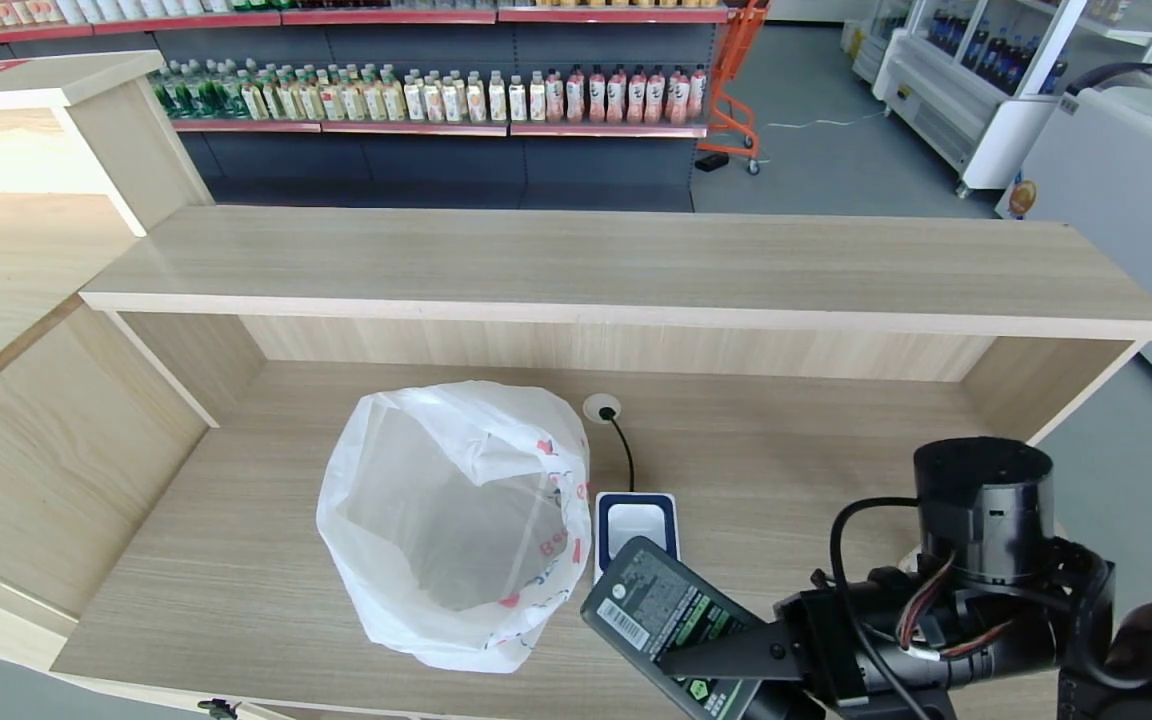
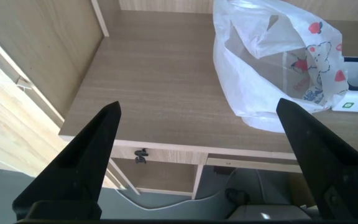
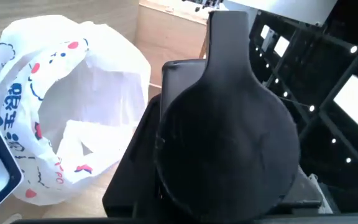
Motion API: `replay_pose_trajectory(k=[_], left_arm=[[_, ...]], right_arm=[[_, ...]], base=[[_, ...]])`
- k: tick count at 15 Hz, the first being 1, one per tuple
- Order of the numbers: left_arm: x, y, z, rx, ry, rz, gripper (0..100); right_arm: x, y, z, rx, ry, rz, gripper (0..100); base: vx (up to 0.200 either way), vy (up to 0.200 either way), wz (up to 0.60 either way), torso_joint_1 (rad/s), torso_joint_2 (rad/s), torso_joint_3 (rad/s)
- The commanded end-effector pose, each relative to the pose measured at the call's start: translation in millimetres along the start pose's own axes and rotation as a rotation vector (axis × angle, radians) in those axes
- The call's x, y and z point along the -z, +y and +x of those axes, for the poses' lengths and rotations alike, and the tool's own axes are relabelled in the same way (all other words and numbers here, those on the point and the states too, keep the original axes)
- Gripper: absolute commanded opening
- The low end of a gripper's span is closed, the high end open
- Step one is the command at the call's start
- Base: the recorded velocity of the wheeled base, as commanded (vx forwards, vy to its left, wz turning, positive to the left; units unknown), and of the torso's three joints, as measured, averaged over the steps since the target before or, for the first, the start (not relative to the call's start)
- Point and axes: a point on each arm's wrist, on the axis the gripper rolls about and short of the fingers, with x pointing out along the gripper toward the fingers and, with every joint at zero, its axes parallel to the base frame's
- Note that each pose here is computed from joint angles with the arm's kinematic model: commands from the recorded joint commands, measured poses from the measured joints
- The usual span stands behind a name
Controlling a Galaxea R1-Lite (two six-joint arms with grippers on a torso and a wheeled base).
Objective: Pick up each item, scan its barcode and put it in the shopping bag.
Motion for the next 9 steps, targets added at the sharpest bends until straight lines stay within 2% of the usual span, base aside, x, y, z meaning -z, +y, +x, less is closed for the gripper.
replay_pose_trajectory(k=[1,9], left_arm=[[0.0,0.0,0.0,0.000,0.000,0.000,100],[0.0,0.0,0.0,0.000,0.000,0.000,100]], right_arm=[[2.2,5.8,12.3,0.011,-0.021,-0.005,0],[9.2,10.5,16.6,0.018,-0.006,-0.048,0]], base=[[0.000,0.000,0.00,0.000,0.00,0.000],[0.000,0.000,0.00,0.000,0.00,0.000]])
